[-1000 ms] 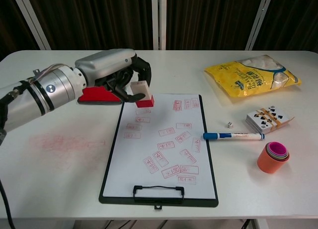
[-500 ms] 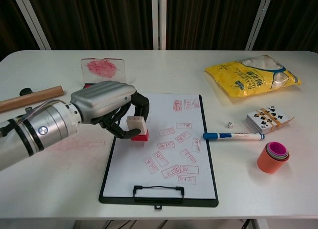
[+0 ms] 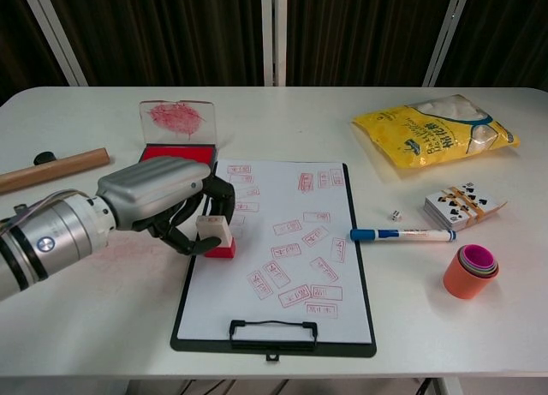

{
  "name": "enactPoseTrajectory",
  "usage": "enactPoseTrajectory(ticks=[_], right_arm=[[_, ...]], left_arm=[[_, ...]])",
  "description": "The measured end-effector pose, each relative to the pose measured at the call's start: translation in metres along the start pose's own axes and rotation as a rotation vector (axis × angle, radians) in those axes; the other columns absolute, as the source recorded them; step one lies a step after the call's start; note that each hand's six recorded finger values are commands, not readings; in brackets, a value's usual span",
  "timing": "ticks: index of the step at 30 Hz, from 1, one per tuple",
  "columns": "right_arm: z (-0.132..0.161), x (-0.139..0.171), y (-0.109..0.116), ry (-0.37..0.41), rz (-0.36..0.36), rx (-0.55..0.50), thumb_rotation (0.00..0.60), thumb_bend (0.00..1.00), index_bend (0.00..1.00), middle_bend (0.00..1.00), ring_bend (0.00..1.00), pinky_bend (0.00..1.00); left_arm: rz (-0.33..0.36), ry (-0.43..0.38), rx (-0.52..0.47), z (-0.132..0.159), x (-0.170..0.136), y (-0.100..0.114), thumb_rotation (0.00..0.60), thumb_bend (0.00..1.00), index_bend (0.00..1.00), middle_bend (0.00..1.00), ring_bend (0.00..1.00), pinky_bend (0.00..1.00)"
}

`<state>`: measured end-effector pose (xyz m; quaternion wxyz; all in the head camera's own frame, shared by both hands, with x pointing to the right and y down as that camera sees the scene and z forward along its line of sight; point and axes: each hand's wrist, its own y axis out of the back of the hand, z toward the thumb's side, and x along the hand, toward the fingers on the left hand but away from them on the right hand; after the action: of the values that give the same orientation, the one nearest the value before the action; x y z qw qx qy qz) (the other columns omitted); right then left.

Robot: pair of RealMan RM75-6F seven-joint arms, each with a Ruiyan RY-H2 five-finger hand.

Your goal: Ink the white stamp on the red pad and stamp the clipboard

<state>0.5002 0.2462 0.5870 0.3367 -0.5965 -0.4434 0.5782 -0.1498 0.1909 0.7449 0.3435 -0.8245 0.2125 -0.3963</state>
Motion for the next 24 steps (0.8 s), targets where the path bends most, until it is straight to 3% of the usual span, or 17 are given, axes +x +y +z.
enactPoseTrajectory(ticks=[24], right_arm=[[-0.003, -0.001, -0.002, -0.014, 0.012, 0.002, 0.600, 0.30, 0.00, 0.00, 0.00, 0.00]], left_arm=[[-0.009, 0.019, -0.027, -0.003, 0.008, -0.013, 0.600, 0.47, 0.72, 0.71, 0.75, 0.74]])
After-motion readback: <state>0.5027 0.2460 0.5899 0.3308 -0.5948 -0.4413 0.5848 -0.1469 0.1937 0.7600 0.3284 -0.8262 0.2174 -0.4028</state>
